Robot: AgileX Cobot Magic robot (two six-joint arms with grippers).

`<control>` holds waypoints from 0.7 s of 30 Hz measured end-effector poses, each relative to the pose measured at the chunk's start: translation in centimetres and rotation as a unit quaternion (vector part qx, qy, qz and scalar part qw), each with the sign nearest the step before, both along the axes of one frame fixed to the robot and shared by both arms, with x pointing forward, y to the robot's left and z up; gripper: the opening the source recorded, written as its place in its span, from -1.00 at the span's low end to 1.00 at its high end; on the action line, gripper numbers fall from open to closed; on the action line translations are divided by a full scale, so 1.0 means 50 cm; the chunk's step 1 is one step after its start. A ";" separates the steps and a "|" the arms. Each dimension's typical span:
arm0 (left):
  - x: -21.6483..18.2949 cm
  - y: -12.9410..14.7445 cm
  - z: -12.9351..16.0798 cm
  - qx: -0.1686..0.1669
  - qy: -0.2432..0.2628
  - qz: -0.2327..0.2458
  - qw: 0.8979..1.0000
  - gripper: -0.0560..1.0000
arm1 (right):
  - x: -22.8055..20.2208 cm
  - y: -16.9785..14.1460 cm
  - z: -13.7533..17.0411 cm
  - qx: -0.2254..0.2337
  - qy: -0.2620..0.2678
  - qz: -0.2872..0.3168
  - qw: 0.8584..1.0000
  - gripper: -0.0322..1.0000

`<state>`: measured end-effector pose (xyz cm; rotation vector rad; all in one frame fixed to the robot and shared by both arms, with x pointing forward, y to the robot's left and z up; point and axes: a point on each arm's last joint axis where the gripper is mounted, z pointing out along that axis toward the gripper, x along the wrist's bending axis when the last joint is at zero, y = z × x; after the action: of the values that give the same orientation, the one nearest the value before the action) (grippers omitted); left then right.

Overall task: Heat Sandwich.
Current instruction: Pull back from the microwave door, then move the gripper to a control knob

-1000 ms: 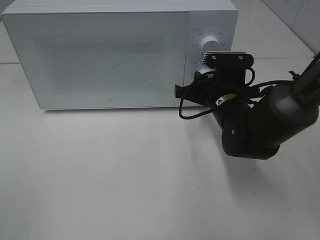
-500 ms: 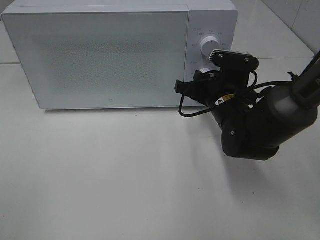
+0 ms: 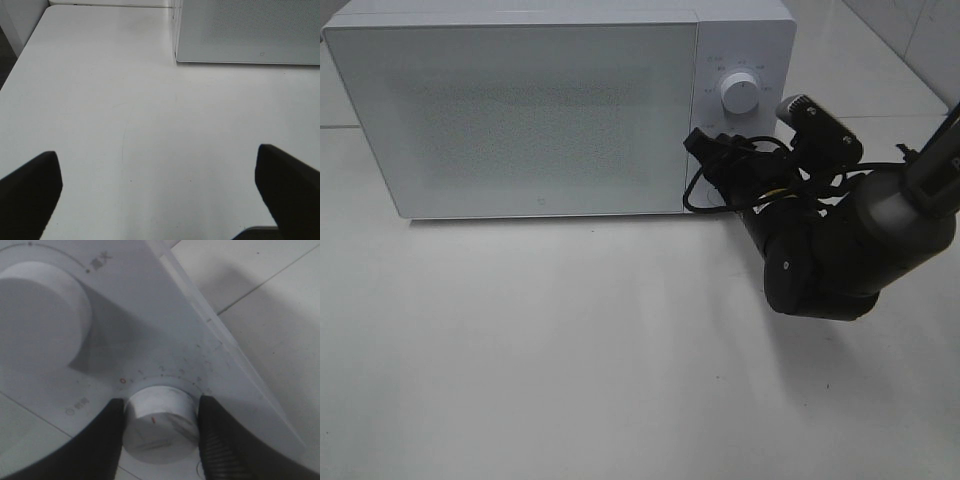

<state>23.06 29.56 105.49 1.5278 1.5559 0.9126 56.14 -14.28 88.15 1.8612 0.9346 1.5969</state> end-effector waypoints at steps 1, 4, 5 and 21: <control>0.000 0.000 0.000 0.000 0.000 0.000 1.000 0.95 | 0.000 0.000 0.000 0.015 0.001 -0.003 1.000 -0.17; 0.000 0.000 0.000 0.000 0.000 0.000 1.000 0.95 | 0.000 0.000 0.000 0.051 0.003 -0.009 0.999 -0.17; 0.000 0.000 0.000 0.000 0.000 0.000 1.000 0.95 | 0.000 0.000 0.000 0.090 0.005 -0.016 0.996 -0.17; 0.000 0.000 0.000 0.000 0.000 0.000 1.000 0.95 | 0.000 -0.001 0.000 0.333 0.019 -0.062 0.941 -0.17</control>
<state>23.06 29.56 105.49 1.5278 1.5559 0.9126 56.12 -14.33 88.13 2.3320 0.2769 1.9561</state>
